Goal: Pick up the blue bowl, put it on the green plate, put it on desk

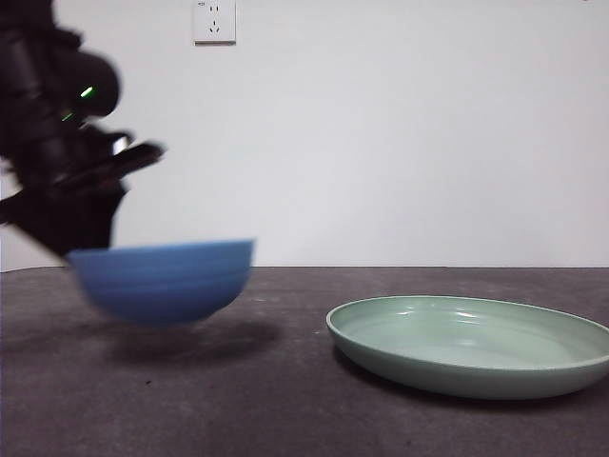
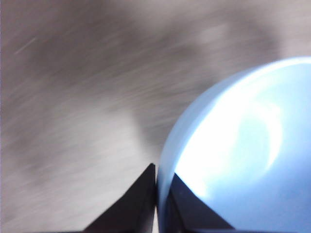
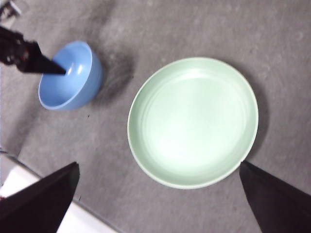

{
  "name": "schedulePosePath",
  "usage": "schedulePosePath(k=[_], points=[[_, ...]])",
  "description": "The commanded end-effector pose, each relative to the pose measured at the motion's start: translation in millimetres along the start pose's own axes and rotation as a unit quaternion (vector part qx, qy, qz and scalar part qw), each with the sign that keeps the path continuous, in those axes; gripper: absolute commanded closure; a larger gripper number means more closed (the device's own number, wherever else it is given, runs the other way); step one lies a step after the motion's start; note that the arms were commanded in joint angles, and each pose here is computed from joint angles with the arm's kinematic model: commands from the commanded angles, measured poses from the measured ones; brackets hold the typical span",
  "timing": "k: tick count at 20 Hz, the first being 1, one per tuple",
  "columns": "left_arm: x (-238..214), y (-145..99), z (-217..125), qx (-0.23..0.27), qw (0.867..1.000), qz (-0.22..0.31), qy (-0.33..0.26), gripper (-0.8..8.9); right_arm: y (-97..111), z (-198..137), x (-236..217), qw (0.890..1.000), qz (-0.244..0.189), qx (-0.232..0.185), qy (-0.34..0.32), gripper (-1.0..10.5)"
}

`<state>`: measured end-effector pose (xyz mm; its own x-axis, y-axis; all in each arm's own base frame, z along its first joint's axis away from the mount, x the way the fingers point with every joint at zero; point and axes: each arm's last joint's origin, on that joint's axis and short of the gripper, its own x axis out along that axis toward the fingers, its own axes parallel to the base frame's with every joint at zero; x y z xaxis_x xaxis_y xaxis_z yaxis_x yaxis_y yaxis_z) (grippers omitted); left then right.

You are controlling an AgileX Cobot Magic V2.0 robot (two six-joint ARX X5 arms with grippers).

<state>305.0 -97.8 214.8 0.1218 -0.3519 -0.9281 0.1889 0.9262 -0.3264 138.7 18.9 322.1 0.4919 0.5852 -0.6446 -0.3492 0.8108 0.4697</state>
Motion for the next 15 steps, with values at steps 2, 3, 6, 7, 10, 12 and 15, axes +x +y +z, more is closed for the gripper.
schedulePosePath(k=[2, 3, 6, 7, 10, 12, 15], points=[[-13, -51, 15, 0.045, 0.998, -0.023, -0.028, 7.98, 8, -4, -13, 1.000, -0.008, -0.018, -0.023, 4.1], [-18, -68, 18, 0.067, 0.997, -0.031, -0.035, 7.98, 11, -7, -17, 0.999, -0.008, -0.025, -0.031, 4.1], [-23, -112, 23, 0.113, 0.991, -0.044, -0.049, 7.98, 18, -16, -27, 0.998, -0.009, -0.037, -0.051, 4.1], [-21, -124, 25, 0.125, 0.990, -0.043, -0.051, 7.98, 20, -20, -30, 0.998, -0.010, -0.038, -0.053, 4.1], [-8, -157, 33, 0.157, 0.986, -0.050, -0.036, 7.98, 25, -31, -37, 0.998, -0.011, -0.033, -0.046, 4.0], [5, -175, 39, 0.173, 0.983, -0.051, -0.022, 7.98, 27, -37, -41, 0.998, -0.019, -0.031, -0.047, 4.1], [28, -195, 50, 0.192, 0.980, -0.044, -0.003, 7.98, 29, -43, -45, 0.998, -0.030, -0.032, -0.052, 4.1]])
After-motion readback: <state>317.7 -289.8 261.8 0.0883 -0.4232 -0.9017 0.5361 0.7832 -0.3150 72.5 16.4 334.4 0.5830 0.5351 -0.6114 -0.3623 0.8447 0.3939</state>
